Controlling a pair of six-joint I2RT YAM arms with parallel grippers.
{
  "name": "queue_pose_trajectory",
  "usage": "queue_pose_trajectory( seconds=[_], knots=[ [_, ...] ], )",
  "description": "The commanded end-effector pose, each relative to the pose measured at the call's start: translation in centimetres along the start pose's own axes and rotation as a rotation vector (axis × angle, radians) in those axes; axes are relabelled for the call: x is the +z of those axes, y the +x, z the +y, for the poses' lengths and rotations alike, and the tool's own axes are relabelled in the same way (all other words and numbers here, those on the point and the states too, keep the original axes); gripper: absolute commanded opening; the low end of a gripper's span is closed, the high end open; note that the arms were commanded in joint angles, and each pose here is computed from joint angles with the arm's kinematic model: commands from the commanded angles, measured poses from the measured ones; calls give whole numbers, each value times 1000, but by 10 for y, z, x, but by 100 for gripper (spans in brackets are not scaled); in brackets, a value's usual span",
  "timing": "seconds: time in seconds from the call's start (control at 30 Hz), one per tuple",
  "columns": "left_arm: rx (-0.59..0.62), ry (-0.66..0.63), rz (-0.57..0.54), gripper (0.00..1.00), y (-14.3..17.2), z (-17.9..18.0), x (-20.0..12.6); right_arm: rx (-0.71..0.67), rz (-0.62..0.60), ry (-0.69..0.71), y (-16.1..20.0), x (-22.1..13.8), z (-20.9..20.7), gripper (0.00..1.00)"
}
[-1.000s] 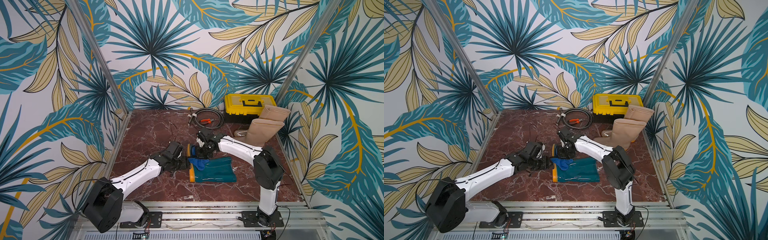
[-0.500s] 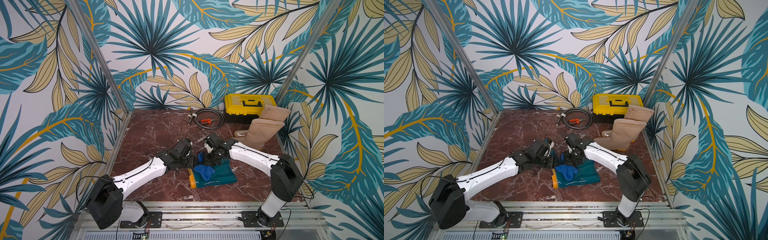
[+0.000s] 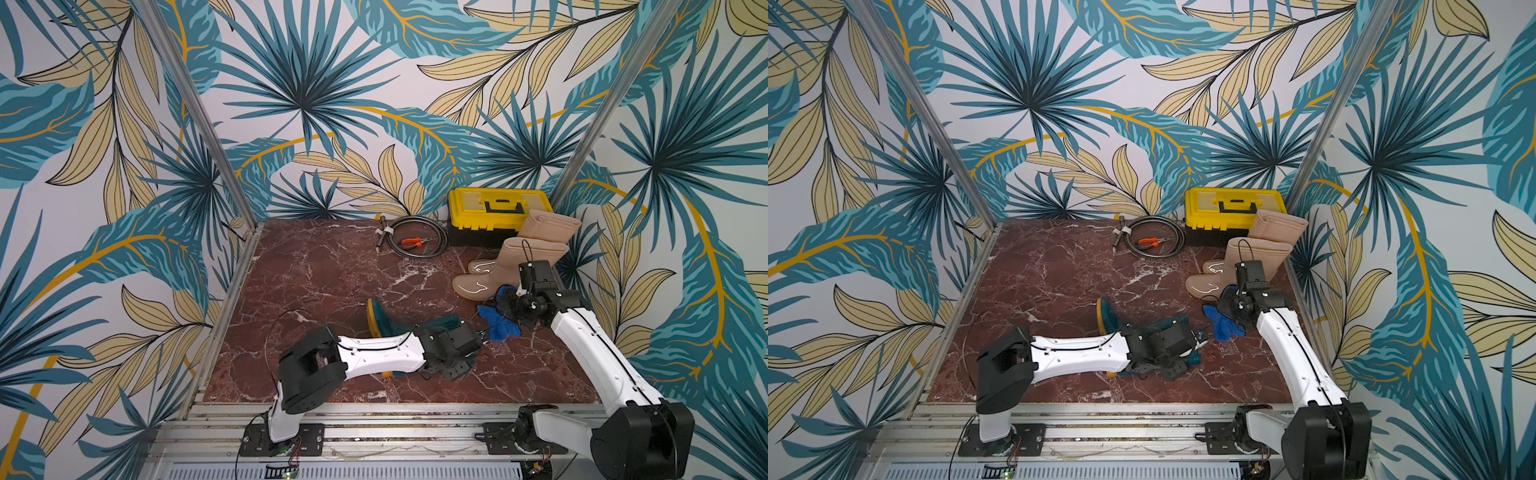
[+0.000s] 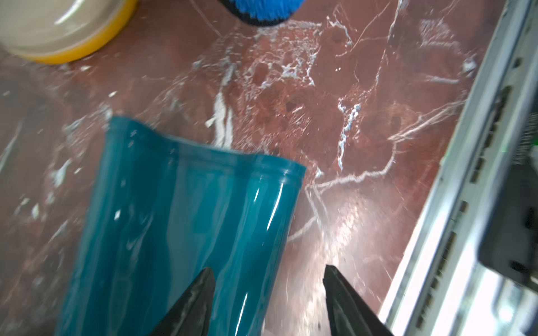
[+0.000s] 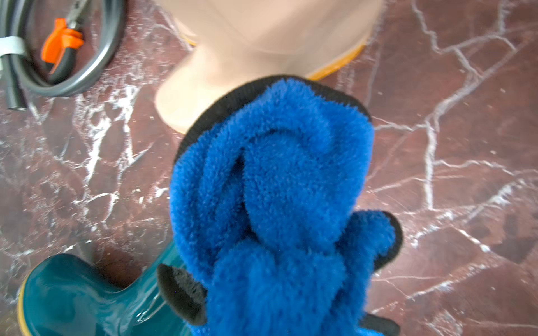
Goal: Wipe the rubber boots with a cloth
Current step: Adjust the rubber boot at the center of the board.
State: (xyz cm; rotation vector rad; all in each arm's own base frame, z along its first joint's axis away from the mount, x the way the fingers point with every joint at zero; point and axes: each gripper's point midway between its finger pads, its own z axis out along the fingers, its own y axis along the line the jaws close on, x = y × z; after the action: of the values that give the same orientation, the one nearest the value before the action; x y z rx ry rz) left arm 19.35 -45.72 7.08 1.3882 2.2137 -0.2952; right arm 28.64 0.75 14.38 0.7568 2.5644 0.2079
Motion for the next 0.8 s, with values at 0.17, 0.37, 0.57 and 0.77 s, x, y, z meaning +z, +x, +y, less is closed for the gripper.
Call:
queue_pose_trajectory(
  seconds=[0.17, 0.37, 0.57, 0.77],
  knots=[
    [76, -134, 65, 66, -2, 23, 43, 8, 47, -14, 16, 12, -9, 0],
    [56, -174, 101, 26, 6, 34, 41, 4, 31, 6, 12, 10, -14, 0],
    [-91, -209, -64, 0, -32, 107, -46, 27, -5, 4, 7, 4, -18, 0],
    [-198, -90, -363, 0, -107, 154, -151, 43, -4, -16, 13, 3, -19, 0]
  ],
)
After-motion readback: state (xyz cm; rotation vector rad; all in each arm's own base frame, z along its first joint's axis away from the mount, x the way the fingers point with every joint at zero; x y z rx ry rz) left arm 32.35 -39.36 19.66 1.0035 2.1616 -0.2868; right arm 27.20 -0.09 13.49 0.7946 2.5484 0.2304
